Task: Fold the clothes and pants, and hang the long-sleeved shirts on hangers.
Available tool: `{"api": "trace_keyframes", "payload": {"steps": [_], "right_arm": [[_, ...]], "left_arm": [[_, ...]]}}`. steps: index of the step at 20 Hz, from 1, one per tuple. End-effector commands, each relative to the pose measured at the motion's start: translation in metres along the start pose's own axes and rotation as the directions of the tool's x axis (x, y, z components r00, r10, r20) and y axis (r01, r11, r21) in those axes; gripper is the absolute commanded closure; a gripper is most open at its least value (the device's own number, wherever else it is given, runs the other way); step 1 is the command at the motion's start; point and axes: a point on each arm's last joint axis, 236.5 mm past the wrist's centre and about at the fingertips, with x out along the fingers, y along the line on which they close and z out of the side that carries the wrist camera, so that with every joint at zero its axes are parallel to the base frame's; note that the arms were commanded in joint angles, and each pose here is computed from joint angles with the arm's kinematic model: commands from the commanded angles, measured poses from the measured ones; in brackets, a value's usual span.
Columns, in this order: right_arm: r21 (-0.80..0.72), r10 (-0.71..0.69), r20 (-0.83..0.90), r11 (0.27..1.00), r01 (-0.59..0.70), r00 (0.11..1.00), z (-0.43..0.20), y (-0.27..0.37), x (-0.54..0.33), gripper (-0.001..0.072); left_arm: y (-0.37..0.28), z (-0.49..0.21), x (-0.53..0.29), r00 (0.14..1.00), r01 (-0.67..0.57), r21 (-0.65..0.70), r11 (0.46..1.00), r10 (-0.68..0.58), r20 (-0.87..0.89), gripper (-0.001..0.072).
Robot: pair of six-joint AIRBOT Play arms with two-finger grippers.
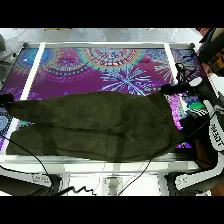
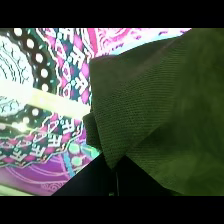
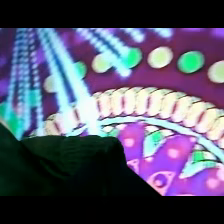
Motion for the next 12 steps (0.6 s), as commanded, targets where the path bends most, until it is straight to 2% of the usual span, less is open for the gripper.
{"api": "trace_keyframes", "payload": {"steps": [1, 4, 7, 12], "right_arm": [[0.032, -0.172, 0.042, 0.985, 0.171, 0.984, 0.018, -0.039, -0.012, 0.0683], [0.150, -0.267, 0.122, 0.957, 0.248, 0.956, 0.037, -0.061, -0.018, 0.0683], [0.262, -0.298, 0.240, 0.936, 0.234, 0.924, 0.065, -0.069, -0.026, 0.0683], [0.273, -0.305, 0.259, 0.933, 0.234, 0.917, 0.068, -0.072, -0.023, 0.0683]], "left_arm": [[-0.006, 0.017, -0.002, 0.998, -0.009, 0.017, 1.000, 0.008, 0.063, 0.0690], [-0.016, 0.038, -0.005, 0.990, -0.018, 0.041, 0.999, 0.012, 0.137, 0.0691], [-0.024, 0.060, -0.011, 0.975, -0.031, 0.038, 0.999, 0.022, 0.219, 0.0690], [-0.017, 0.101, -0.066, 0.905, -0.075, 0.005, 0.997, 0.066, 0.420, 0.0690]]}}
